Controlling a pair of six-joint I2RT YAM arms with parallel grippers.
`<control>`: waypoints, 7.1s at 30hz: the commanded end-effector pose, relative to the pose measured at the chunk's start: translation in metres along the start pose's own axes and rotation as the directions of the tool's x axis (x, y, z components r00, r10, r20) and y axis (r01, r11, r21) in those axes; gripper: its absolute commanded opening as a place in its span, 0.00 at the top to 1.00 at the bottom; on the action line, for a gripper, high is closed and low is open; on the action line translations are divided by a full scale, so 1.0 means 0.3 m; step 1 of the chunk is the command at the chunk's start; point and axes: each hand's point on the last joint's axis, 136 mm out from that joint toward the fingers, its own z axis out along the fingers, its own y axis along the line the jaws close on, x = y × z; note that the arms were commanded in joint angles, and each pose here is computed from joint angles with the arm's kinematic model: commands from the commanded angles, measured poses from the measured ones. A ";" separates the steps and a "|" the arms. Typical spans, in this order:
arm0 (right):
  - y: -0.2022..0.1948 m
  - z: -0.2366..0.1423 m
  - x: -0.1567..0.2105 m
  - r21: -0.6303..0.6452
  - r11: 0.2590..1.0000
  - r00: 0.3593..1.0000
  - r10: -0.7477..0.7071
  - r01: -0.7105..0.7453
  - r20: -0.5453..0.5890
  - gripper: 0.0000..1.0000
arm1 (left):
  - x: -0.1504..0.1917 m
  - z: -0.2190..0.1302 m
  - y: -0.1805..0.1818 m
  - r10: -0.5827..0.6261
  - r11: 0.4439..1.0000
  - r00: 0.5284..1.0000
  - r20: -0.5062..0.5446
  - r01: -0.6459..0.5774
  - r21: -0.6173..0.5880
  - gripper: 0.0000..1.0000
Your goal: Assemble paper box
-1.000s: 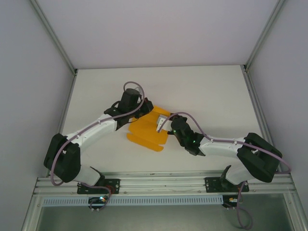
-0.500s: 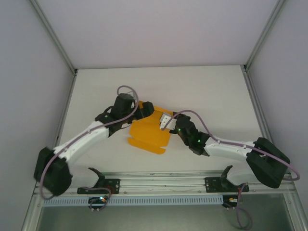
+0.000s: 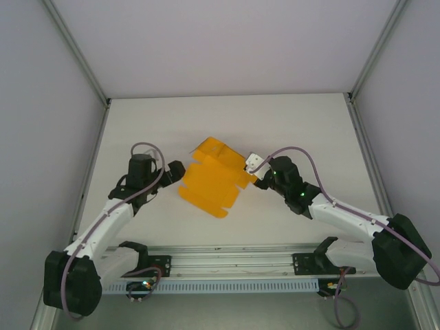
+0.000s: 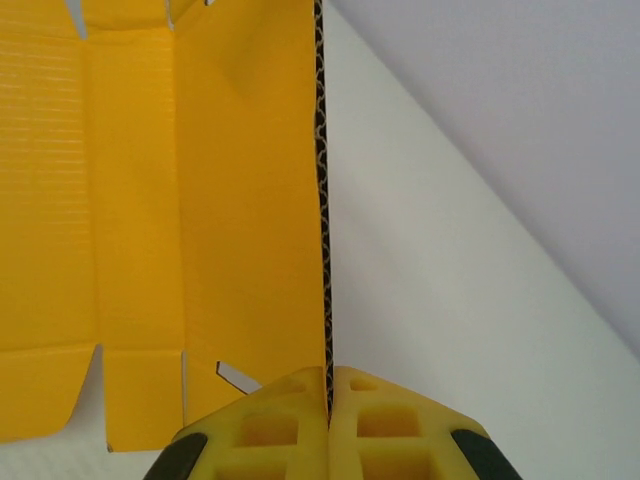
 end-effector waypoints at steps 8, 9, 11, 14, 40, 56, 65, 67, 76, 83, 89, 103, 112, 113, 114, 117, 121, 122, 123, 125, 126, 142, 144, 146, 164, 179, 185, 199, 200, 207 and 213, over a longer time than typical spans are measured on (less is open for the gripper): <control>0.009 -0.014 -0.044 -0.135 0.980 0.984 0.159 -0.147 0.079 1.00 | -0.102 0.064 -0.013 0.128 0.988 0.990 0.052 -0.132 0.078 0.02; 0.010 -0.016 -0.045 -0.151 0.976 0.982 0.169 -0.155 0.082 1.00 | -0.098 0.070 -0.030 0.138 0.983 0.989 0.055 -0.144 0.118 0.02; 0.018 -0.020 -0.047 -0.183 0.968 0.978 0.188 -0.170 0.088 1.00 | -0.089 0.073 -0.085 0.164 0.960 0.985 0.062 -0.174 0.221 0.02; 0.026 -0.022 -0.048 -0.219 0.957 0.973 0.213 -0.189 0.094 1.00 | -0.078 0.078 -0.132 0.184 0.930 0.981 0.068 -0.196 0.311 0.02; 0.073 -0.048 -0.069 -0.432 0.865 0.941 0.325 -0.256 0.093 1.00 | 0.039 0.140 -0.336 0.366 0.738 0.931 0.010 -0.297 0.607 0.44; 0.047 -0.050 -0.058 -0.400 0.877 0.941 0.327 -0.267 0.088 1.00 | -0.001 0.107 -0.339 0.281 0.747 0.959 0.035 -0.241 0.619 0.12; 0.014 -0.068 -0.068 -0.398 0.871 0.929 0.355 -0.287 0.108 1.00 | 0.009 0.025 -0.149 0.305 0.888 0.949 0.084 -0.316 0.334 0.00; 0.019 -0.071 -0.073 -0.409 0.867 0.927 0.358 -0.285 0.111 1.00 | -0.006 0.023 -0.116 0.278 0.909 0.957 0.081 -0.290 0.300 0.00; 0.042 -0.073 -0.080 -0.455 0.842 0.923 0.371 -0.288 0.101 1.00 | -0.105 0.085 -0.100 0.153 0.944 0.985 0.079 -0.170 0.281 0.00; 0.055 -0.065 -0.073 -0.474 0.830 0.923 0.375 -0.293 0.085 1.00 | -0.142 0.119 -0.199 0.125 0.885 0.990 0.059 -0.138 0.444 0.01; 0.045 -0.065 -0.074 -0.457 0.841 0.926 0.367 -0.288 0.091 1.00 | -0.175 0.098 -0.225 0.122 0.876 0.989 0.081 -0.146 0.460 0.03; 0.030 -0.059 -0.084 -0.447 0.845 0.922 0.374 -0.294 0.099 1.00 | -0.077 0.128 -0.329 0.145 0.754 0.989 -0.023 -0.095 0.650 0.24; 0.041 -0.064 -0.097 -0.483 0.822 0.915 0.391 -0.300 0.097 1.00 | 0.017 0.110 -0.381 0.244 0.663 0.969 -0.028 -0.146 0.734 0.31; 0.041 -0.066 -0.101 -0.490 0.818 0.913 0.396 -0.301 0.101 1.00 | 0.029 0.105 -0.386 0.260 0.658 0.965 -0.027 -0.157 0.737 0.32; 0.039 -0.069 -0.104 -0.495 0.815 0.910 0.401 -0.302 0.105 1.00 | 0.046 0.104 -0.388 0.279 0.654 0.960 -0.029 -0.167 0.738 0.34; 0.030 -0.076 -0.118 -0.505 0.807 0.905 0.411 -0.305 0.112 1.00 | 0.085 0.125 -0.372 0.313 0.687 0.948 -0.052 -0.188 0.702 0.36; 0.024 -0.094 -0.140 -0.520 0.802 0.899 0.417 -0.295 0.133 1.00 | 0.129 0.174 -0.327 0.341 0.762 0.933 -0.114 -0.203 0.615 0.46; 0.022 -0.099 -0.147 -0.523 0.800 0.897 0.419 -0.293 0.140 1.00 | 0.140 0.183 -0.317 0.348 0.773 0.929 -0.126 -0.208 0.599 0.46; 0.022 -0.106 -0.153 -0.528 0.798 0.895 0.421 -0.289 0.146 1.00 | 0.144 0.185 -0.314 0.357 0.778 0.926 -0.127 -0.219 0.588 0.46; 0.023 -0.111 -0.156 -0.534 0.796 0.893 0.423 -0.286 0.151 1.00 | 0.151 0.201 -0.297 0.364 0.802 0.921 -0.141 -0.233 0.550 0.52; 0.025 -0.115 -0.158 -0.541 0.791 0.891 0.428 -0.287 0.152 1.00 | 0.154 0.205 -0.294 0.369 0.808 0.918 -0.143 -0.240 0.538 0.52; 0.029 -0.127 -0.153 -0.544 0.787 0.894 0.427 -0.292 0.139 1.00 | 0.133 0.188 -0.312 0.421 0.809 0.903 -0.084 -0.332 0.485 1.00; 0.025 -0.123 -0.147 -0.534 0.793 0.896 0.422 -0.293 0.135 1.00 | 0.134 0.183 -0.307 0.419 0.813 0.904 -0.085 -0.332 0.478 1.00; 0.018 -0.117 -0.139 -0.516 0.803 0.900 0.417 -0.299 0.128 1.00 | 0.136 0.175 -0.304 0.418 0.815 0.904 -0.087 -0.331 0.475 1.00; -0.050 0.044 0.018 0.006 0.958 0.923 -0.274 0.286 -0.272 1.00 | 0.057 -0.116 -0.018 0.210 0.977 0.978 -0.004 -0.210 -0.023 0.00; -0.005 0.152 0.000 0.137 0.794 0.796 -0.551 0.592 -0.249 1.00 | -0.129 0.042 0.032 0.082 0.997 0.996 0.033 -0.082 -0.015 0.00; -0.003 0.168 -0.028 0.220 0.768 0.798 -0.564 0.601 -0.210 1.00 | -0.140 0.185 -0.040 0.154 0.981 0.988 -0.019 -0.151 0.122 0.13; 0.045 0.200 0.017 0.173 0.786 0.802 -0.560 0.594 -0.210 1.00 | -0.034 0.387 -0.174 0.382 0.894 0.921 -0.076 -0.347 0.284 0.30; 0.047 0.199 0.019 0.166 0.787 0.801 -0.560 0.594 -0.211 1.00 | -0.021 0.388 -0.182 0.395 0.885 0.916 -0.073 -0.358 0.298 0.33; 0.051 0.198 0.033 0.148 0.789 0.798 -0.562 0.596 -0.217 1.00 | 0.085 0.344 -0.238 0.461 0.809 0.887 -0.029 -0.407 0.425 0.40; 0.053 0.199 0.036 0.145 0.791 0.799 -0.558 0.594 -0.224 1.00 | 0.133 0.349 -0.256 0.497 0.779 0.867 -0.030 -0.431 0.455 0.46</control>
